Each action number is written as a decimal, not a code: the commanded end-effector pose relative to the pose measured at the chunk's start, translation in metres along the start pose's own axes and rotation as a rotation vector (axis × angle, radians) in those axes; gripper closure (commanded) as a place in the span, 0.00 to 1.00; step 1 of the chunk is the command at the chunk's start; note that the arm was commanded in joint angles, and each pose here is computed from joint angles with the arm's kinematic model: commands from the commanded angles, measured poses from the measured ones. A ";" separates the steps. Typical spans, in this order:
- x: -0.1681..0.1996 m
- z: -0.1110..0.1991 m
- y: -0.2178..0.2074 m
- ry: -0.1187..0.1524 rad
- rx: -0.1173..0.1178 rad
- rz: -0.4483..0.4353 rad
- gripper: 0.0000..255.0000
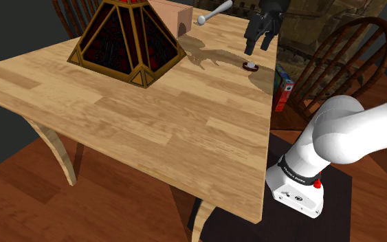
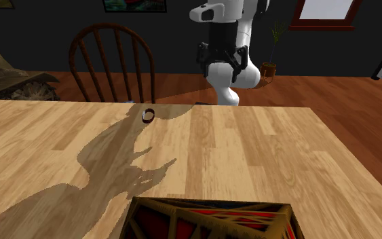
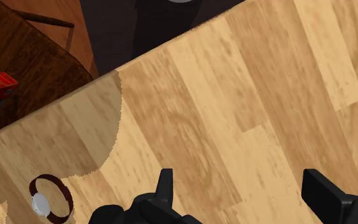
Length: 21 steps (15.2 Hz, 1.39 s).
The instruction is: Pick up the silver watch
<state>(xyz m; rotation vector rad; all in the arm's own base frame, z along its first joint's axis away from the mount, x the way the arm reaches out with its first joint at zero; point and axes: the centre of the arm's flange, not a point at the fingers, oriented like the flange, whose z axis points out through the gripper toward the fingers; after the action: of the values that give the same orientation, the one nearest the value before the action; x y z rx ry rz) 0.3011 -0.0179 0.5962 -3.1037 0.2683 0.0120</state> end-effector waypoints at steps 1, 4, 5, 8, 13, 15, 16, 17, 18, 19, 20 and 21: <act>0.000 0.000 0.000 0.000 0.000 0.000 0.00; 0.011 0.011 0.038 -0.011 0.008 -0.030 0.00; 0.015 0.014 0.051 -0.015 0.011 -0.041 0.00; 0.028 0.026 0.088 -0.026 0.020 -0.071 0.00; 0.051 0.046 0.150 -0.044 0.033 -0.122 0.00; 0.061 0.054 0.174 -0.051 0.039 -0.142 0.00; 0.066 0.059 0.186 -0.055 0.042 -0.152 0.00; 0.071 0.063 0.198 -0.059 0.045 -0.162 0.00; 0.077 0.067 0.210 -0.062 0.047 -0.172 0.00; 0.082 0.072 0.222 -0.066 0.050 -0.183 0.00; 0.088 0.076 0.233 -0.070 0.053 -0.193 0.00; 0.094 0.081 0.245 -0.073 0.056 -0.203 0.00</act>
<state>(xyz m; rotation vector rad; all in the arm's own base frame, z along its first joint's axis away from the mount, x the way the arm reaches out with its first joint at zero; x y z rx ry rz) 0.3471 -0.2569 0.5151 -3.0519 -0.0273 0.1063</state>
